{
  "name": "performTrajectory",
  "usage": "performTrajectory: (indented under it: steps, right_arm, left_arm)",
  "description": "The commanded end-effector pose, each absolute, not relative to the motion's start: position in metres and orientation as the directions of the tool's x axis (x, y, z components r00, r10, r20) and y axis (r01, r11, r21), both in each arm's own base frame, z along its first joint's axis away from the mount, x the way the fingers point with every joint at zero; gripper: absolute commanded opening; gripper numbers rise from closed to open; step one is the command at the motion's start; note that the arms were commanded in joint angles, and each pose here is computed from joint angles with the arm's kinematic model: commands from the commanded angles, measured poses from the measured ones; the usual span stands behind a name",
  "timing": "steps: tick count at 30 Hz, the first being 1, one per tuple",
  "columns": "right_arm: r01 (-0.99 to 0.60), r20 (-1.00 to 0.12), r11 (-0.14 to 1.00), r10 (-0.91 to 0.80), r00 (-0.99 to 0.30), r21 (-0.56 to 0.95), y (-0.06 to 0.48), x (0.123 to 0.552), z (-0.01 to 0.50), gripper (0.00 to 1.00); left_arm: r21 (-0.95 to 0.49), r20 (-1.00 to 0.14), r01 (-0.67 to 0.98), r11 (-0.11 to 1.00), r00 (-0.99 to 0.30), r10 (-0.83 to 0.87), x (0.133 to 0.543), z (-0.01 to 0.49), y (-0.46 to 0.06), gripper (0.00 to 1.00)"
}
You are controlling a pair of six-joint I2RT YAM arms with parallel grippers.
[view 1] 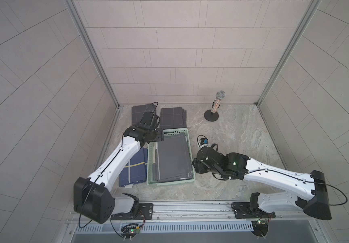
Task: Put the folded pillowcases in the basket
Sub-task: Move the basket to the center of the board.
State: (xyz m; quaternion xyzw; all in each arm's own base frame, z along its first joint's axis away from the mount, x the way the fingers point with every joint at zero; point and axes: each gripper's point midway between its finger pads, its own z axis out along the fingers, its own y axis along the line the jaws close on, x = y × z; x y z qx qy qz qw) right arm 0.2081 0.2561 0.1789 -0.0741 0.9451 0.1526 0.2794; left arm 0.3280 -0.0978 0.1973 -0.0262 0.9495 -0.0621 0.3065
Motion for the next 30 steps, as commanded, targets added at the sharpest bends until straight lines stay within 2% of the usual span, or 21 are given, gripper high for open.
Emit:
performTrajectory:
  steps: [1,8,12,17,20,25,28,30]
  right_arm:
    - [-0.234,-0.531,0.959,-0.117,-0.839,0.158,0.239,0.227,0.163,0.61]
    - [-0.292,-0.454,0.938,-0.181,-0.872,0.186,0.276,0.244,0.138,0.59]
    - [-0.249,-0.39,0.962,-0.189,-0.901,0.11,0.27,0.249,0.105,0.6]
    - [-0.223,-0.371,0.972,-0.18,-0.911,0.075,0.263,0.248,0.082,0.59]
    - [-0.223,-0.358,0.972,-0.182,-0.916,0.075,0.263,0.246,0.075,0.5]
    - [-0.22,-0.341,0.972,-0.178,-0.923,0.087,0.266,0.243,0.069,0.11]
    - [-0.206,-0.347,0.976,-0.169,-0.923,0.073,0.258,0.241,0.071,0.01]
    - [-0.176,-0.355,0.984,-0.151,-0.923,0.038,0.243,0.239,0.074,0.0]
  left_arm:
    - [-0.119,-0.489,-0.048,0.992,-0.867,-0.1,0.302,0.168,-0.084,0.72]
    - [-0.203,-0.44,-0.106,0.973,-0.878,-0.188,0.285,0.145,-0.068,0.71]
    - [-0.226,-0.439,-0.104,0.969,-0.877,-0.197,0.28,0.143,-0.069,0.71]
    - [-0.225,-0.45,-0.096,0.969,-0.872,-0.191,0.274,0.142,-0.066,0.71]
    - [-0.242,-0.46,-0.088,0.966,-0.866,-0.195,0.274,0.144,-0.069,0.71]
    - [-0.25,-0.45,-0.092,0.964,-0.87,-0.2,0.274,0.142,-0.07,0.71]
    - [-0.254,-0.456,-0.09,0.963,-0.867,-0.201,0.274,0.143,-0.07,0.71]
    - [-0.262,-0.458,-0.087,0.961,-0.865,-0.203,0.275,0.143,-0.072,0.71]
